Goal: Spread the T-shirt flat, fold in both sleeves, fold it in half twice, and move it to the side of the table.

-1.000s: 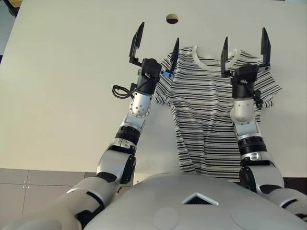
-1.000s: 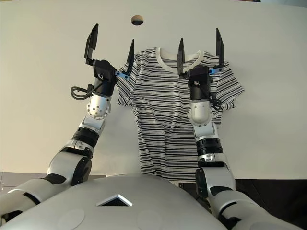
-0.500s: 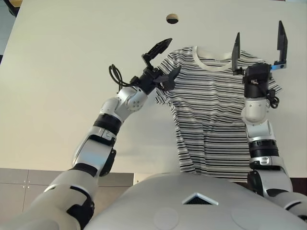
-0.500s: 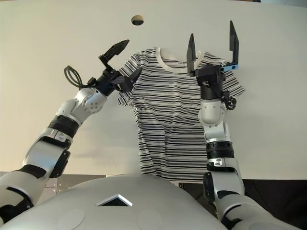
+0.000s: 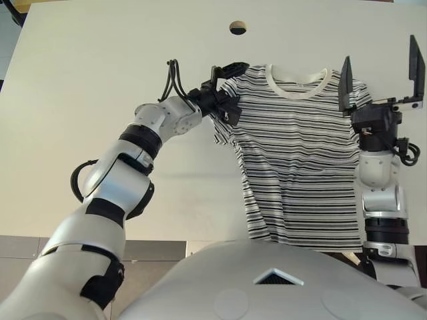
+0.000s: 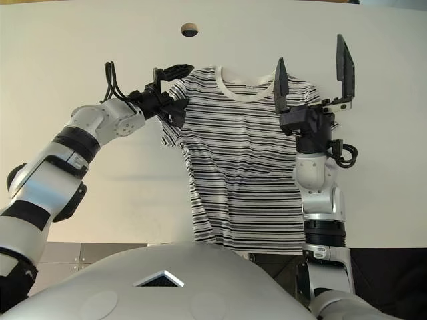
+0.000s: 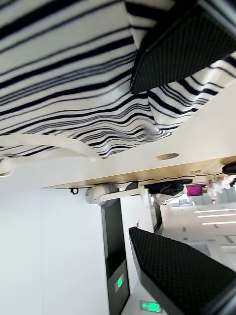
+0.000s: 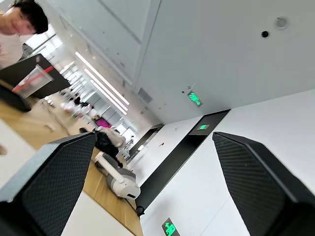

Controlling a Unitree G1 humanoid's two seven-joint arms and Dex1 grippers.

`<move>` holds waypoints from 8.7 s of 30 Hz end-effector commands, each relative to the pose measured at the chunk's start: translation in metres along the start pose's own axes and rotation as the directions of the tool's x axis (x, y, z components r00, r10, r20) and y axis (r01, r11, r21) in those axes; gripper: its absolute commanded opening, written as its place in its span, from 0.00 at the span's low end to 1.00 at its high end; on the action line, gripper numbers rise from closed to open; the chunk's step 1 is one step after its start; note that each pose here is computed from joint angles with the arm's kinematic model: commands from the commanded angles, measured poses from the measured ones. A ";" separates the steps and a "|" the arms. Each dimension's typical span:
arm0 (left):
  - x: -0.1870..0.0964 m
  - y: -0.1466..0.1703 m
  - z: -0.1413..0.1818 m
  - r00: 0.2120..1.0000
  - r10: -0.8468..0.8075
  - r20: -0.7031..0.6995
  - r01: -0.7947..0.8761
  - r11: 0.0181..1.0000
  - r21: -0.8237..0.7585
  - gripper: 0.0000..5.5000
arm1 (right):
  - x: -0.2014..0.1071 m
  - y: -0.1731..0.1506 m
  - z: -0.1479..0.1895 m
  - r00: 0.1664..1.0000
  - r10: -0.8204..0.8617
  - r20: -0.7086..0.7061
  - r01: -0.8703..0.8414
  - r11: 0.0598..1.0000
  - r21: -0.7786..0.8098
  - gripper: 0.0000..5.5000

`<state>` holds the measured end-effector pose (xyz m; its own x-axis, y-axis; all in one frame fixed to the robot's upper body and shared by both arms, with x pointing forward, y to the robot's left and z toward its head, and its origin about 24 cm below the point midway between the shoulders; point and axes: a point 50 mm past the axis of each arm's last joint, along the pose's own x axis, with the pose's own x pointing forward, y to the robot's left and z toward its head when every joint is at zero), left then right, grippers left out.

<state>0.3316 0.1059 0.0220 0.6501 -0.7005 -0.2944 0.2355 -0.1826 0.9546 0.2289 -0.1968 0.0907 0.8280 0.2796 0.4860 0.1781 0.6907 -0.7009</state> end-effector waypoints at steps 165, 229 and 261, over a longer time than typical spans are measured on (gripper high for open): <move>-0.167 -0.019 0.044 0.756 -0.536 0.376 0.584 0.811 -0.019 0.91 | -0.135 0.022 0.053 -0.004 0.997 -0.074 -0.996 -0.010 -0.086 0.80; -0.103 -0.025 -0.071 0.938 -0.115 -0.327 0.122 0.993 0.000 0.91 | -0.033 -0.028 0.079 0.844 0.458 0.280 -0.535 0.760 0.368 0.80; -0.100 -0.072 -0.040 0.921 -0.359 -0.149 0.357 0.933 -0.042 0.43 | -0.026 -0.019 0.051 0.897 0.409 0.165 -0.441 0.817 0.373 0.80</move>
<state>0.3033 0.1996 0.0118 0.6881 -0.5572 -0.4647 0.3566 -0.2981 0.8854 0.1756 -0.1824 0.1170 0.7307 0.6415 0.2335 -0.4247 0.6950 -0.5802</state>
